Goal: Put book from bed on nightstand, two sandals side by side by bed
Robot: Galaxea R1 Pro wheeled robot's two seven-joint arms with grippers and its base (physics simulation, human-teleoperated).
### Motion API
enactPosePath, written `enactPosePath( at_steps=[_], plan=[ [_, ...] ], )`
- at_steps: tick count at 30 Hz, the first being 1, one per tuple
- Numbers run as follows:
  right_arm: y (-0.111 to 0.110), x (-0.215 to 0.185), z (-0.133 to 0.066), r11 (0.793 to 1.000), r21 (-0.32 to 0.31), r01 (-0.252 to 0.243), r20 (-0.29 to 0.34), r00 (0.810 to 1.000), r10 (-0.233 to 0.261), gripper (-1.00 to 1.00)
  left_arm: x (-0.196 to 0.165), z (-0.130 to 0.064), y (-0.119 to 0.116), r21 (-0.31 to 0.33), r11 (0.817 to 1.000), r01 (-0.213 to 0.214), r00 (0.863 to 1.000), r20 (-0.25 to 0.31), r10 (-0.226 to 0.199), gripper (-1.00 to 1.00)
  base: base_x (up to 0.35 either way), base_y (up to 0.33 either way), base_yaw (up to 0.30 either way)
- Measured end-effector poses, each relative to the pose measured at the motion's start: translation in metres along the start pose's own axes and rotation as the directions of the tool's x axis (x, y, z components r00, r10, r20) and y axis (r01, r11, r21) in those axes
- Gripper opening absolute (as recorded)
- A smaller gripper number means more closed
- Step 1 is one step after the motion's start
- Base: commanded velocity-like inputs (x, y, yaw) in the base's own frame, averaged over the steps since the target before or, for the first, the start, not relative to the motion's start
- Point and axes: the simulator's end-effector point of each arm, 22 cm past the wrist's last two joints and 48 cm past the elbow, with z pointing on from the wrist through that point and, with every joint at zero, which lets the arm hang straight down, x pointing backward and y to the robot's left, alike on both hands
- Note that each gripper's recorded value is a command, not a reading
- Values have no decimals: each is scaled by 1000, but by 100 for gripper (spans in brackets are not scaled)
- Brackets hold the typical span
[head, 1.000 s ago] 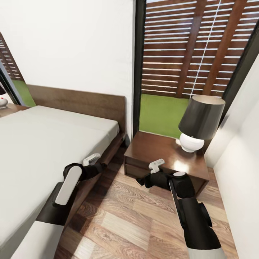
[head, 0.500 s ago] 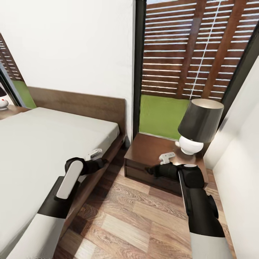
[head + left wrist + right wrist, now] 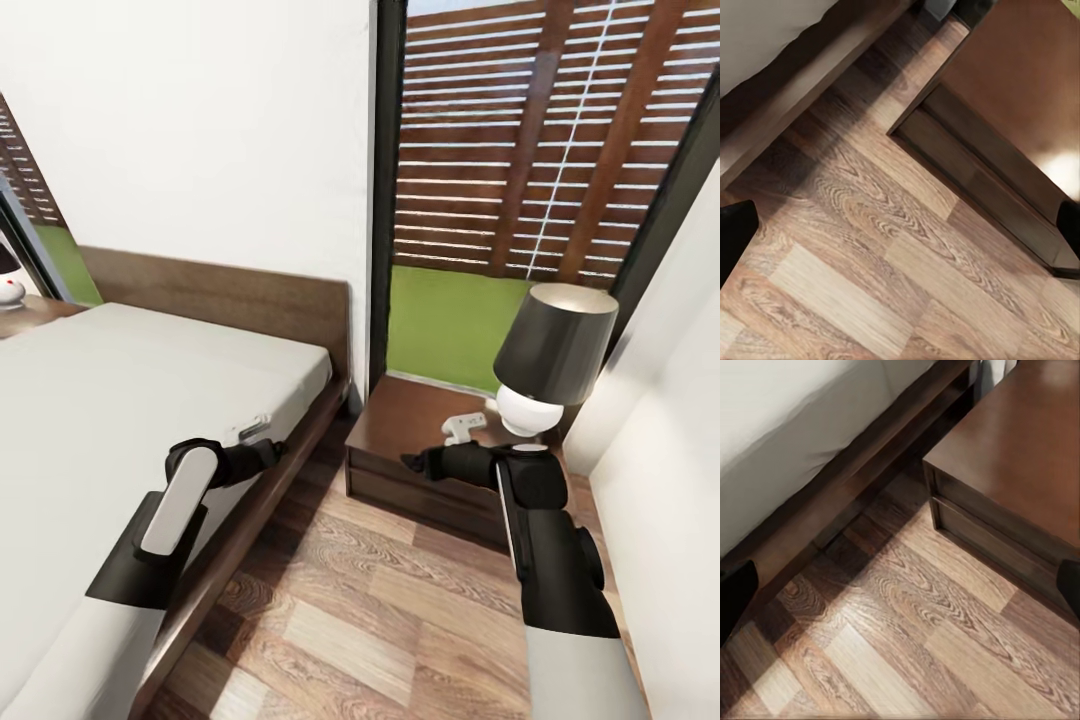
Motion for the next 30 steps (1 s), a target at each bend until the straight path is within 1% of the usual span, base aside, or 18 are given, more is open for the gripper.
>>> enactPosePath(
  at_steps=[1,8,15,19,20,23,25,30],
  plan=[
    [0,-2,-1,1000,0,0,0,1000,0,100,-1,-1,-1,0,1000,0,1000,0,0,100,0,0,0],
    [16,-12,-6,998,-59,-20,11,1000,20,100,-11,-11,-6,-3,1000,-6,1000,4,6,100,0,0,0],
    [26,-27,-16,996,-86,-17,23,1000,19,100,-19,-19,-12,-4,1000,-8,1000,1,8,100,0,0,0],
    [42,-37,-24,987,-159,-18,35,999,23,100,-22,-25,-18,0,1000,-13,1000,0,13,100,0,0,0],
    [53,-40,-28,977,-211,-18,39,999,27,100,-21,-26,-22,4,1000,-23,1000,-2,23,100,0,0,0],
    [69,-45,-35,959,-284,-14,40,999,27,100,-21,-30,-30,9,999,-41,999,-6,41,100,0,0,0],
    [75,-48,-38,951,-310,-13,38,999,26,100,-22,-32,-33,11,999,-48,999,-7,48,100,0,0,0],
    [81,-57,-45,947,-321,-5,44,999,20,100,-28,-39,-35,11,999,-50,999,-8,50,100,0,0,0]
  ],
)
